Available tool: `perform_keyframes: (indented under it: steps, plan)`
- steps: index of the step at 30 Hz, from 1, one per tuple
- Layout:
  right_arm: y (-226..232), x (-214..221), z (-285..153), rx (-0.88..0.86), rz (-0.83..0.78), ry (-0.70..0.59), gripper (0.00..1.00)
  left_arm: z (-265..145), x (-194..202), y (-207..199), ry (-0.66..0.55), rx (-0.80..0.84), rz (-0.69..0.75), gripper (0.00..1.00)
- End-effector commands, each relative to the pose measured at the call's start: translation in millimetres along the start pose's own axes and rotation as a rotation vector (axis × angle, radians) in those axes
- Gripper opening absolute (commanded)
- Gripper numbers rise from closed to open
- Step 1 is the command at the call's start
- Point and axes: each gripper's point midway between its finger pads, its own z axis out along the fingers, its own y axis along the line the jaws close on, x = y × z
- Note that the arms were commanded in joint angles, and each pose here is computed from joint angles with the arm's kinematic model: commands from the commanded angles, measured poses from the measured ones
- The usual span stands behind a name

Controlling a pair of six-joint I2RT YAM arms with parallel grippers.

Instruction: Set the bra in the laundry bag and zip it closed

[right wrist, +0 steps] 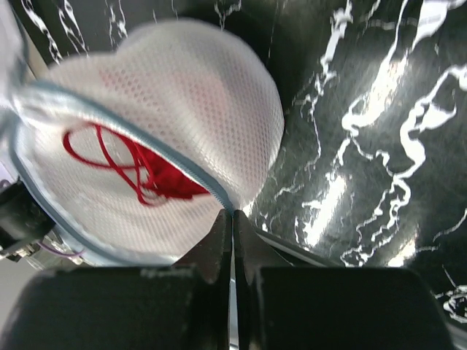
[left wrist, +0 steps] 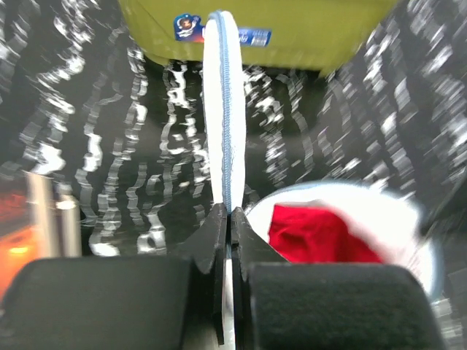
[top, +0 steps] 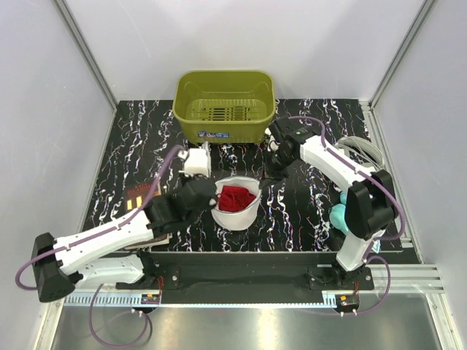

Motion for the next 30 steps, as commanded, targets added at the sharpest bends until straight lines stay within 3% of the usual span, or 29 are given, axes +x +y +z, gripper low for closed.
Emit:
perform_keyframes:
  steps: [1,14,18,22,28,30]
  plan:
    - [6.8,-19.2,-3.4,-0.032,0.000,-0.021,0.00,-13.0,-22.0,13.0,-0.096,-0.125,0.269,0.00]
    - [8.4,-34.7,8.7,-0.070,0.054,0.008,0.00,-47.1,22.8,-67.0,-0.158,-0.025,0.804,0.00]
    - [6.0,-36.5,9.7,-0.080,0.066,0.008,0.00,-50.1,50.0,-87.0,-0.122,0.067,0.855,0.02]
    - [5.3,-37.4,10.2,-0.081,0.061,0.005,0.00,-56.0,71.1,-103.8,-0.051,0.218,0.817,0.13]
    - [0.9,-30.0,11.8,-0.084,0.058,0.005,0.00,-79.7,91.0,-114.2,0.045,0.492,0.751,0.57]
    - [0.1,-28.0,13.1,-0.086,0.051,0.005,0.00,-89.5,89.3,-115.2,0.060,0.563,0.697,0.65]
